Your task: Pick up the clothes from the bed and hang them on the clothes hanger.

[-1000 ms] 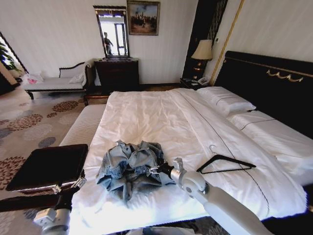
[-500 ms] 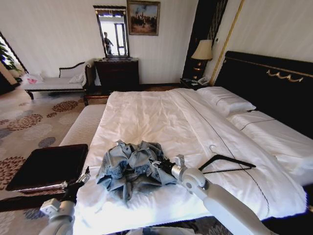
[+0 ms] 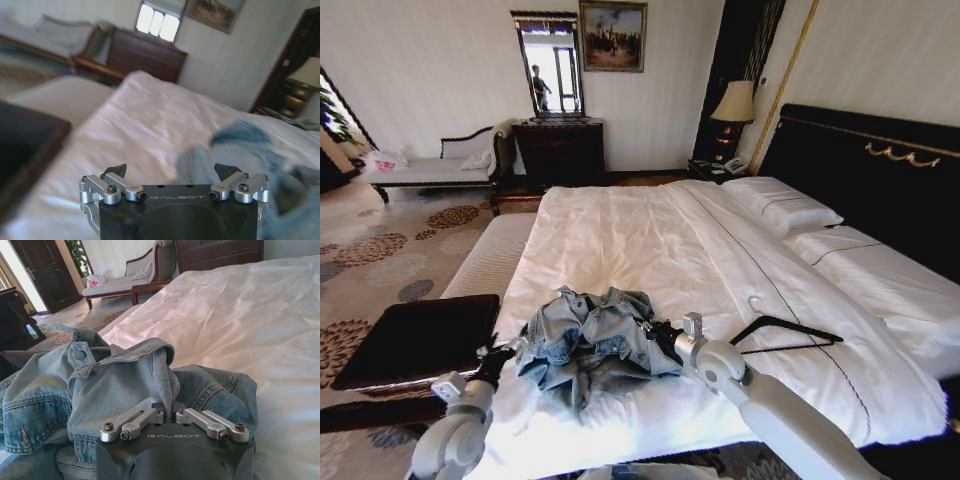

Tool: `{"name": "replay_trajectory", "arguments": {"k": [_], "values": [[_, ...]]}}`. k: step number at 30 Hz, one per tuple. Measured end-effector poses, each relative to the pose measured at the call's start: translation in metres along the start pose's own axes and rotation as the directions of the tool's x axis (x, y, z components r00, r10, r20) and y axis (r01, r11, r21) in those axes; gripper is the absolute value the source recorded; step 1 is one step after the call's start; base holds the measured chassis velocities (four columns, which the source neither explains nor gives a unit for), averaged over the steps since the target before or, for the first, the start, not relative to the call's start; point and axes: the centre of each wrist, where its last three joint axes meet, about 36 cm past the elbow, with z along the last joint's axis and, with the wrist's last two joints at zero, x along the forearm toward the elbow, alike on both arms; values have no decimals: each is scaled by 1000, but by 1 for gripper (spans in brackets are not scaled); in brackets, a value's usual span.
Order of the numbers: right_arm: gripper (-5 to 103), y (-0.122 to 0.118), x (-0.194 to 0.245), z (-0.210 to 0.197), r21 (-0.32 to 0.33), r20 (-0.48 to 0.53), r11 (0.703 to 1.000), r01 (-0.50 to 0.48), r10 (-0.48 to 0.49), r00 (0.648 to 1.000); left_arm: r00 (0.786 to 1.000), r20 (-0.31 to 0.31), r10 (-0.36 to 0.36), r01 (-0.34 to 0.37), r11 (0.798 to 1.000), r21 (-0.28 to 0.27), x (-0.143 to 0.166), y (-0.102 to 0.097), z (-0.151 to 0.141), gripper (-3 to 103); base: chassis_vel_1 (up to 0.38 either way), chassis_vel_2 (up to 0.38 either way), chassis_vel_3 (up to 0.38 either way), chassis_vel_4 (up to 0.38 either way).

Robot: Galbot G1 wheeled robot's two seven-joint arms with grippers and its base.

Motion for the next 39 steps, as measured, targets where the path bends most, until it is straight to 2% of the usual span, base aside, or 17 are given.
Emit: {"name": "replay_trajectory", "arguments": {"k": [2, 4, 7, 10, 15, 18, 20, 22, 23, 24, 27, 30, 32, 35, 36, 39], "values": [[2, -1, 2, -2, -2, 10, 1000, -1, 1, 1000, 998, -26, 50, -48, 998, 41, -3, -1, -1, 99, 0, 0, 0, 0], [2, -1, 2, -2, -3, 13, 1000, -3, 3, 1000, 998, -29, 62, -60, 997, 55, -6, -1, -3, 99, 0, 0, 0, 0], [2, -4, 5, -5, -3, 23, 1000, -9, 9, 1000, 995, -40, 87, -81, 987, 142, -22, 3, -11, 99, 0, 0, 0, 0], [2, -5, 6, -6, -4, 28, 1000, -11, 11, 1000, 995, -45, 88, -80, 985, 156, -28, 6, -12, 100, 0, 0, 0, 0], [2, -5, 10, -8, -8, 38, 1000, -18, 18, 999, 994, -66, 91, -76, 978, 193, -39, 9, -13, 95, 0, 0, 0, 0], [2, -6, 11, -11, -10, 43, 1000, -23, 23, 999, 991, -94, 95, -74, 976, 206, -43, 7, -7, 79, 0, 0, 0, 0], [2, -7, 11, -11, -12, 45, 1000, -24, 24, 999, 991, -98, 94, -72, 976, 205, -43, 7, -6, 79, 0, 0, 0, 0], [2, -7, 11, -13, -17, 47, 999, -27, 28, 999, 989, -111, 95, -71, 978, 196, -46, 7, -4, 68, 0, 0, 0, 0], [2, -7, 11, -13, -17, 47, 999, -27, 28, 999, 989, -111, 95, -71, 978, 196, -46, 7, -4, 68, 0, 0, 0, 0], [2, -7, 11, -13, -18, 47, 999, -28, 28, 998, 988, -114, 100, -78, 979, 189, -47, 8, -3, 62, 0, 0, 0, 0], [2, -7, 11, -13, -19, 48, 999, -32, 33, 998, 987, -113, 117, -96, 979, 178, -49, 7, -2, 46, 0, 0, 0, 0], [2, -6, 11, -13, -20, 50, 999, -33, 34, 998, 987, -109, 115, -95, 980, 177, -49, 6, -2, 41, 0, 0, 0, 0], [2, -6, 12, -13, -21, 52, 999, -33, 34, 998, 989, -106, 107, -87, 981, 176, -49, 6, -1, 30, 0, 0, 0, 0], [2, -6, 12, -14, -22, 53, 999, -32, 33, 998, 989, -104, 106, -87, 982, 170, -47, 6, -1, 25, 0, 0, 0, 0], [2, -5, 12, -14, -23, 54, 999, -30, 32, 998, 989, -100, 105, -88, 982, 166, -46, 5, -2, 14, 0, 0, 0, 0], [2, -5, 13, -14, -27, 55, 999, -26, 28, 998, 990, -95, 107, -91, 982, 164, -45, 4, -3, 8, 0, 0, 0, 0]]}}
